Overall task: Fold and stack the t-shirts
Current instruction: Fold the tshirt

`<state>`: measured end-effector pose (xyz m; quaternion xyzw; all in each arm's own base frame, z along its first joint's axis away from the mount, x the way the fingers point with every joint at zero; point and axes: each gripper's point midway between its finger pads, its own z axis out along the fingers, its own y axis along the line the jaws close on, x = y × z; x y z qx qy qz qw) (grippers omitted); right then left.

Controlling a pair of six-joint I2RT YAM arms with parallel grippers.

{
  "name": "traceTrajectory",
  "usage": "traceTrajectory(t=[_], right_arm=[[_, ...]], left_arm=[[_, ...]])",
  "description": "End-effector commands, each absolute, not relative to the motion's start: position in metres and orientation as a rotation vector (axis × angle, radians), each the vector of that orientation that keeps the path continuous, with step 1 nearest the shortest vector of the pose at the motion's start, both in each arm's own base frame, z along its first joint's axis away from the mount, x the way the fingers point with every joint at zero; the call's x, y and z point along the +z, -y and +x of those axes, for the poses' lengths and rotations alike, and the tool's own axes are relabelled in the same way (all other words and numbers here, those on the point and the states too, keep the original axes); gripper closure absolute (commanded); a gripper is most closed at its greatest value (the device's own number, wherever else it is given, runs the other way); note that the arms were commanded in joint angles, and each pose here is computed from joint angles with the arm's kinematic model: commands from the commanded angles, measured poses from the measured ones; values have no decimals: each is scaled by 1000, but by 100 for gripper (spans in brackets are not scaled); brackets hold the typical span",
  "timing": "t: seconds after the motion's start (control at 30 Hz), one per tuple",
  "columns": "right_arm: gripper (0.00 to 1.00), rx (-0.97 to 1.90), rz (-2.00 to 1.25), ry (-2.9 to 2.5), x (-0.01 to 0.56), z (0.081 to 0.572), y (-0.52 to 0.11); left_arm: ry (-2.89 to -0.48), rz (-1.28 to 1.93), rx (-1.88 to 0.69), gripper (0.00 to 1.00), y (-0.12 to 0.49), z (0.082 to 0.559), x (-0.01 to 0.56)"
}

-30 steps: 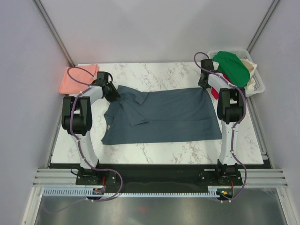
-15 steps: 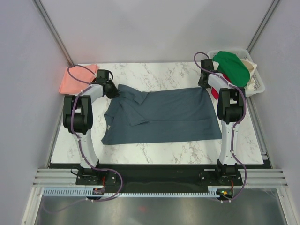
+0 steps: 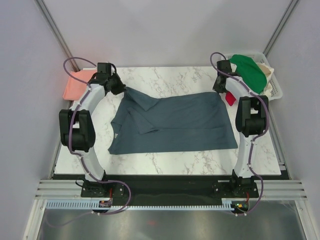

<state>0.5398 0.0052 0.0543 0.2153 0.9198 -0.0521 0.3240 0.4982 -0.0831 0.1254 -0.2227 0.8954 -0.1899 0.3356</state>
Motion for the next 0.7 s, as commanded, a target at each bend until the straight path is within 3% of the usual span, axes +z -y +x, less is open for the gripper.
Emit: traceTrajectory(t=[0.0, 0.3, 0.67], right_arm=[[100, -83, 576, -2318, 113, 535, -6], [100, -85, 585, -2342, 118, 494, -4], [100, -120, 624, -2362, 111, 429, 10]], left_arm=[[-2262, -474, -566, 98, 92, 488, 192], [-2274, -459, -623, 98, 96, 425, 219], [-2362, -448, -668, 98, 98, 331, 196]])
